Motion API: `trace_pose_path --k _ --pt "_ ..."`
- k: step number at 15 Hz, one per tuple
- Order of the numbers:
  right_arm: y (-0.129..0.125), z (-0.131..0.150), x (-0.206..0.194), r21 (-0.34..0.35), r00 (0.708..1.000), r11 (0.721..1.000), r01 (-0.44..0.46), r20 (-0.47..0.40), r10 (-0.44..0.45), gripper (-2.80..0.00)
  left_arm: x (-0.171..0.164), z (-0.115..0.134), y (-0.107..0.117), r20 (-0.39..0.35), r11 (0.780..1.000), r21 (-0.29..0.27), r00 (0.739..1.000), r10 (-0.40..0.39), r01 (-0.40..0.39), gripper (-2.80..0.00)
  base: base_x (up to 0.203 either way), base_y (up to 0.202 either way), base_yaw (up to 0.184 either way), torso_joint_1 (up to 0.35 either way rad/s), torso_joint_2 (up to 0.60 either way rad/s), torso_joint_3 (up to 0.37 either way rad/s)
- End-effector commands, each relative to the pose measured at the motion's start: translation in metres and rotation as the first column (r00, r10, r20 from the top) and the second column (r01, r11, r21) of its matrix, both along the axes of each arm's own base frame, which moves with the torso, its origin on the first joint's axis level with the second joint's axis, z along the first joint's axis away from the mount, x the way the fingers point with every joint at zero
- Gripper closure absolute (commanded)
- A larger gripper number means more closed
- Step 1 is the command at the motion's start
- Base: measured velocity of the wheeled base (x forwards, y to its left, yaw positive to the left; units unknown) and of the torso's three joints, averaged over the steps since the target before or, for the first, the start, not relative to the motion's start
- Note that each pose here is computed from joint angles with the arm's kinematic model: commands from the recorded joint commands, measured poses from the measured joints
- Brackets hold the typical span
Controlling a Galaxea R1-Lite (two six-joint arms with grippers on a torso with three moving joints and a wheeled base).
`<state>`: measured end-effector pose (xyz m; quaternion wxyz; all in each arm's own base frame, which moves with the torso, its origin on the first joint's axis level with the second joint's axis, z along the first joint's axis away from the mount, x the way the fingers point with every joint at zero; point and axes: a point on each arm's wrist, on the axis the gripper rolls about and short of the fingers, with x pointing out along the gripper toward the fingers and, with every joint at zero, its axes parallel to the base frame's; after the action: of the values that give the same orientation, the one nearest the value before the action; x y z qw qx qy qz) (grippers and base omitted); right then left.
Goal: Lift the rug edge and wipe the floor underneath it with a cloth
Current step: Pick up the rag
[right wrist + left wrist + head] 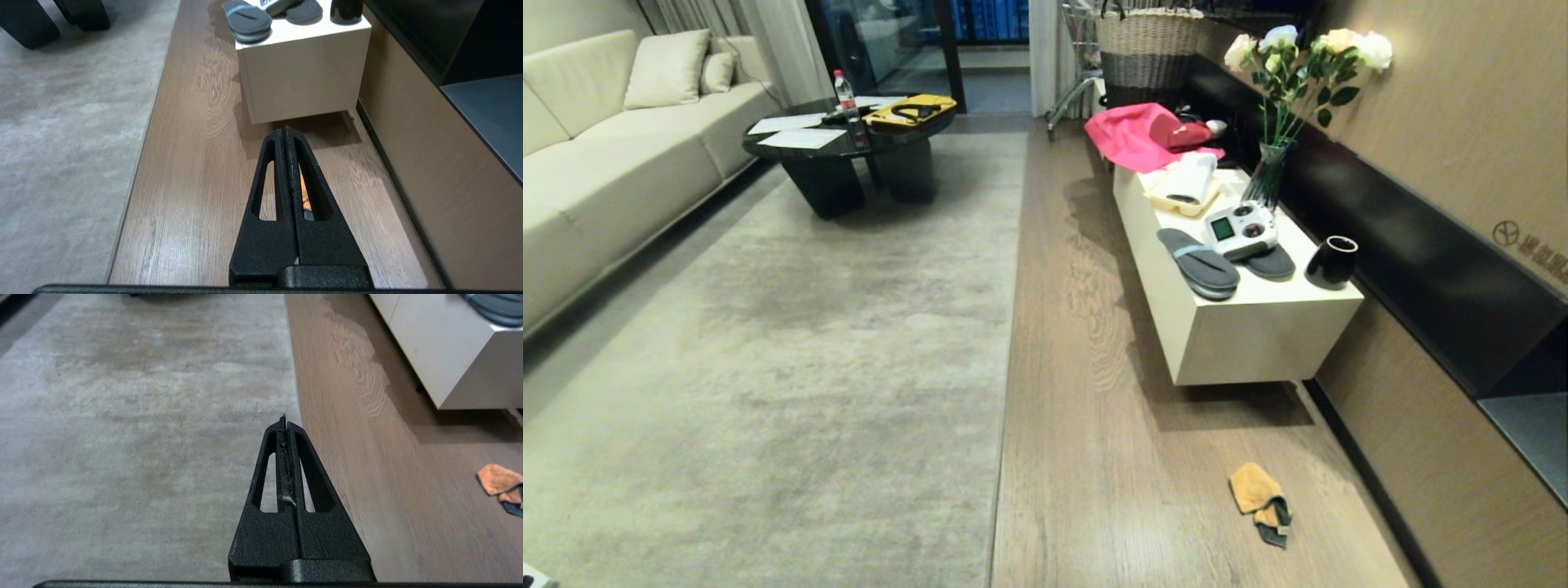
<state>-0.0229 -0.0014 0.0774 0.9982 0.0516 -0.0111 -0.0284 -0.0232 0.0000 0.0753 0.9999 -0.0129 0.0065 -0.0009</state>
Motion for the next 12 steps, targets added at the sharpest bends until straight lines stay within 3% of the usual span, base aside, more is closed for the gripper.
trace_pose_path --k 1,12 --pt "0.0000 0.0001 0.0000 0.000 1.000 1.000 0.002 0.001 -0.002 0.00 0.0001 0.0000 0.0000 -0.001 1.000 0.000 1.000 0.000 0.000 0.00 0.000 0.000 0.000 0.002 0.00 -0.191" --pt "0.0000 0.0001 0.0000 0.000 1.000 1.000 0.000 0.001 0.000 0.00 0.0001 0.0003 0.0000 0.002 1.000 0.000 1.000 0.002 -0.002 0.00 0.000 0.000 0.000 0.005 0.00 -0.198"
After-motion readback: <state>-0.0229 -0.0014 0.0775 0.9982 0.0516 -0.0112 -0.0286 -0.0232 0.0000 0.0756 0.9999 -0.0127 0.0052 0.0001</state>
